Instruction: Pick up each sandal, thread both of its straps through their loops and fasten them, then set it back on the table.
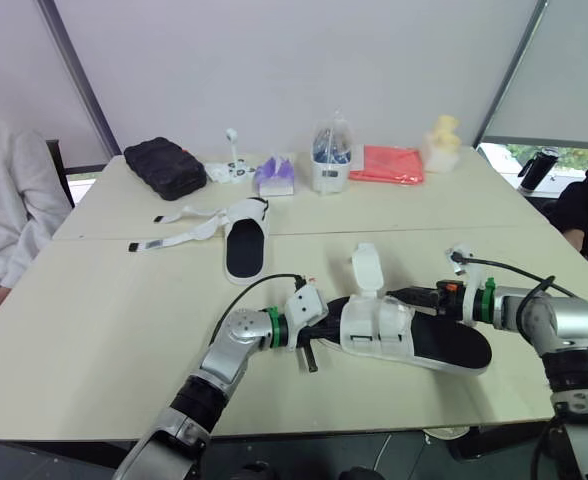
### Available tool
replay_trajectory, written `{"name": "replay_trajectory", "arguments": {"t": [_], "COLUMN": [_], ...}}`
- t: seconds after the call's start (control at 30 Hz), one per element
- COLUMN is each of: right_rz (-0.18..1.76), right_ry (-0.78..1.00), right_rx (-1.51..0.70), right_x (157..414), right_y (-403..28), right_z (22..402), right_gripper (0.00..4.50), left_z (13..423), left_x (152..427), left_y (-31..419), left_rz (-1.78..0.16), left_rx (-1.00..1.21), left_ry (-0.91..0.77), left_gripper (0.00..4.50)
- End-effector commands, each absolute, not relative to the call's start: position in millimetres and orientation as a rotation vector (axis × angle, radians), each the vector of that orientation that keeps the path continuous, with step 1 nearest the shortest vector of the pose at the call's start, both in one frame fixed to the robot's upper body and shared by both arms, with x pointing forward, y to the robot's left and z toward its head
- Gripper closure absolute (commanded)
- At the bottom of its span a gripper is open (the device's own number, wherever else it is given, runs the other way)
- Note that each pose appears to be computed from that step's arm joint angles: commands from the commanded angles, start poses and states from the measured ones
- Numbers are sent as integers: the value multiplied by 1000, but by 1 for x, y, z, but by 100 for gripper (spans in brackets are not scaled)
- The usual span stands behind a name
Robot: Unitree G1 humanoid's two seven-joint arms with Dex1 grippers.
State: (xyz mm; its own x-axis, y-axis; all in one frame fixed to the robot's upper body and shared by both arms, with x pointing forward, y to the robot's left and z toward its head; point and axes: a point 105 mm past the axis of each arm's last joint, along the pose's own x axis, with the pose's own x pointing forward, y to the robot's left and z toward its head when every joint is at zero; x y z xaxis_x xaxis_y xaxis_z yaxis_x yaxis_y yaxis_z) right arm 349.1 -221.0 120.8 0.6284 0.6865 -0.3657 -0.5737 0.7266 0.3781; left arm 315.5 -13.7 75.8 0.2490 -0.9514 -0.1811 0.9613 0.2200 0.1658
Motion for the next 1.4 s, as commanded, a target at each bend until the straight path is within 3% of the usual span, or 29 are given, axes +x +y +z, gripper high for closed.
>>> {"name": "replay_trajectory", "arguments": {"t": [0.03,0.07,0.27,0.5,0.9,1.2,1.4], "right_rz": [720,719,769,851,1007,904,858], "right_ry": [306,276,233,369,508,456,407], "right_rx": [205,192,173,174,402,516,524], "right_x": [368,371,380,385,388,424,434], "right_y": [-226,-228,-216,-196,-157,-129,-124], "right_z": [173,183,208,187,178,189,194], "right_gripper": [204,160,160,160,160,160,160], "left_z": [53,53,54,55,55,54,54], "left_x": [311,311,313,315,316,317,317], "left_y": [-12,-13,-12,-14,-13,-10,-9], "left_rz": [-1326,-1326,-1324,-1309,-1272,-1226,-1212], "left_rx": [270,272,276,269,258,249,245], "left_ry": [141,141,137,130,124,117,115], "left_gripper": [450,450,450,450,450,450,450]}}
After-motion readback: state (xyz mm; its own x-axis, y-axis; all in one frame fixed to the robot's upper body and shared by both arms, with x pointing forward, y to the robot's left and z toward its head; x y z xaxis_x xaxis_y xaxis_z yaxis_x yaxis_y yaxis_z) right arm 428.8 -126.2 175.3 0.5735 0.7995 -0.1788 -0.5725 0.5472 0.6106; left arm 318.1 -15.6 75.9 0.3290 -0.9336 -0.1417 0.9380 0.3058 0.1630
